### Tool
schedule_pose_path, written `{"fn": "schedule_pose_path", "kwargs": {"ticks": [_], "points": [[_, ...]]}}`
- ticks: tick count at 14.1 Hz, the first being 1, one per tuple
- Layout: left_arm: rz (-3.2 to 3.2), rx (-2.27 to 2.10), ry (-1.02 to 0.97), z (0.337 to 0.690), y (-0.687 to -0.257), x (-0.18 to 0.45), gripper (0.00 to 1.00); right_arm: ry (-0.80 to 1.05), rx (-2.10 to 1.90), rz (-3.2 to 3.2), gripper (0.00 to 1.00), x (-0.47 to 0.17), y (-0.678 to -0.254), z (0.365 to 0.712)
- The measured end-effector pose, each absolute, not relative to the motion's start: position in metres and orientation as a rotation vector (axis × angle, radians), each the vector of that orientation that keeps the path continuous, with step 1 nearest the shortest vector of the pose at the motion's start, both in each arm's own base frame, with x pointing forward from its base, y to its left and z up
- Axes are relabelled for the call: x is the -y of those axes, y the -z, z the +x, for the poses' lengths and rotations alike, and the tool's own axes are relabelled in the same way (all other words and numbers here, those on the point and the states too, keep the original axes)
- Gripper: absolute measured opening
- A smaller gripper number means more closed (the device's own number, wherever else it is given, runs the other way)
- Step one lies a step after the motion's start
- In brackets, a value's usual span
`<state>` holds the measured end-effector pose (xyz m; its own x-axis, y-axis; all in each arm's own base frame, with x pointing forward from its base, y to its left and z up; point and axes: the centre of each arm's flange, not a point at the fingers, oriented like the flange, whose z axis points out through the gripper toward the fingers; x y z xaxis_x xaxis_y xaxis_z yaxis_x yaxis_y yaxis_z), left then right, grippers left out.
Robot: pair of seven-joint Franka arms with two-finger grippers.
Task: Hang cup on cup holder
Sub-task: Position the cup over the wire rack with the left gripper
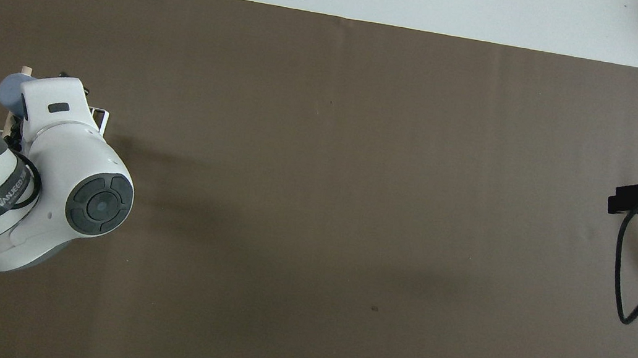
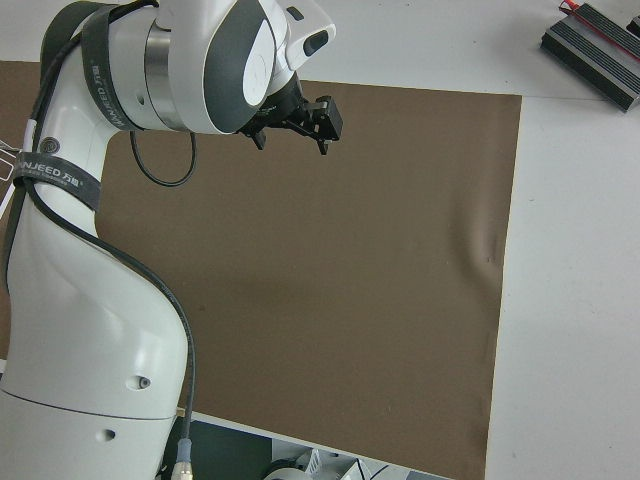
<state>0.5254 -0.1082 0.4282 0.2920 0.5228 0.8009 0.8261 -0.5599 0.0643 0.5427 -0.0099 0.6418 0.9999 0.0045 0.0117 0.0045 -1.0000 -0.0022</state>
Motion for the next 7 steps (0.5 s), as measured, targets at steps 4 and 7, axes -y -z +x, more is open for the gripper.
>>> {"fn": "schedule_pose_path", "kwargs": {"ticks": [4, 7], "points": [[-2.211, 1.188, 1.152, 0.526, -0.429, 0.108, 1.00, 0.018, 0.007, -3.139, 1.00, 0.010, -0.642, 0.543], [-2.227, 1.112, 1.153, 0.532, -0.444, 0.107, 1.00, 0.018, 0.007, -3.139, 1.00, 0.010, -0.642, 0.543]]}}
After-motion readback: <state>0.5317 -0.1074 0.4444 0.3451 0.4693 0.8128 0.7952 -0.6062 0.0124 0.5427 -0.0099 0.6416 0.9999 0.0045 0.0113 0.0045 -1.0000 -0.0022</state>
